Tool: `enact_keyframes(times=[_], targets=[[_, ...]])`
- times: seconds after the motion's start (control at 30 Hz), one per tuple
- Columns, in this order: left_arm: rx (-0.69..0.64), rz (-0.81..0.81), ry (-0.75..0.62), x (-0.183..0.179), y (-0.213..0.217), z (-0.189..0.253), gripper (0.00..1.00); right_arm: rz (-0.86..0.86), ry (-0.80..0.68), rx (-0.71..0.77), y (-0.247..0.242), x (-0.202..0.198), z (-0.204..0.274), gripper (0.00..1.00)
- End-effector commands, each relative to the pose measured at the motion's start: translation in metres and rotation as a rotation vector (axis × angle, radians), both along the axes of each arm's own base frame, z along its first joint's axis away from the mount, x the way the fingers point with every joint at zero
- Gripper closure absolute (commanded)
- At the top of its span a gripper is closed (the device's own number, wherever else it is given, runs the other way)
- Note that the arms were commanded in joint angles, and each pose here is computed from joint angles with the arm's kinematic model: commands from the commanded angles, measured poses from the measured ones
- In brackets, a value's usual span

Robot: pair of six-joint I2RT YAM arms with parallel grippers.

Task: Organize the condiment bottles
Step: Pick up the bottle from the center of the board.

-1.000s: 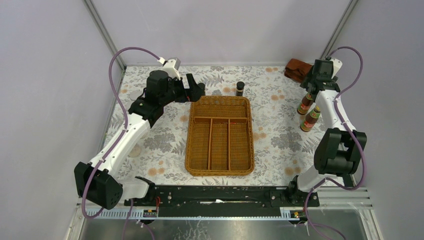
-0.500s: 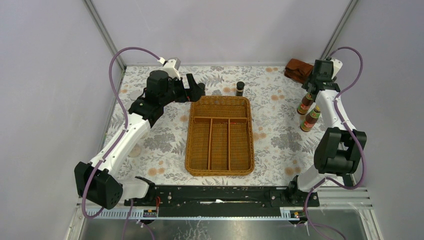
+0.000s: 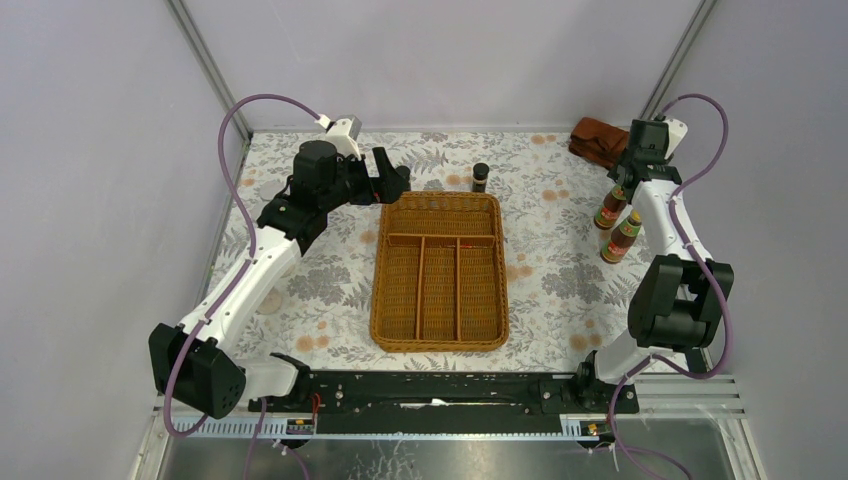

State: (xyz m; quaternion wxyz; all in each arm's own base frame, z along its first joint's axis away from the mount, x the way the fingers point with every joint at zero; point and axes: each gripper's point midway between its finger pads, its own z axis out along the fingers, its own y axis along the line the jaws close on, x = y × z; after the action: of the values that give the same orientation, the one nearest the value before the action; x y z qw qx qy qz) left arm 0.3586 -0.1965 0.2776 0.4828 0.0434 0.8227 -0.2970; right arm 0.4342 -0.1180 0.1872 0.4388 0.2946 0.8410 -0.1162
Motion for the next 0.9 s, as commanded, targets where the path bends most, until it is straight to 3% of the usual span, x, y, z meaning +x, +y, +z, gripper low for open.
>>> enact_keyframes(times=[0.0, 0.27, 0.53, 0.87], targets=[[-0.008, -0.010, -0.030, 0.005, -0.005, 0.000, 0.01, -0.027, -0.025, -0.015, -0.007, 0.003, 0.005, 0.53], [-0.007, -0.012, -0.030, 0.004, -0.005, -0.001, 0.01, -0.033, -0.009, -0.011, -0.008, 0.000, 0.000, 0.61], [-0.007, -0.013, -0.029, 0.003, -0.004, -0.001, 0.01, -0.039, 0.009, -0.002, -0.008, -0.003, -0.006, 1.00], [-0.005, -0.012, -0.028, 0.004, -0.004, -0.001, 0.01, -0.030, 0.000, 0.005, -0.005, -0.005, -0.003, 1.00]])
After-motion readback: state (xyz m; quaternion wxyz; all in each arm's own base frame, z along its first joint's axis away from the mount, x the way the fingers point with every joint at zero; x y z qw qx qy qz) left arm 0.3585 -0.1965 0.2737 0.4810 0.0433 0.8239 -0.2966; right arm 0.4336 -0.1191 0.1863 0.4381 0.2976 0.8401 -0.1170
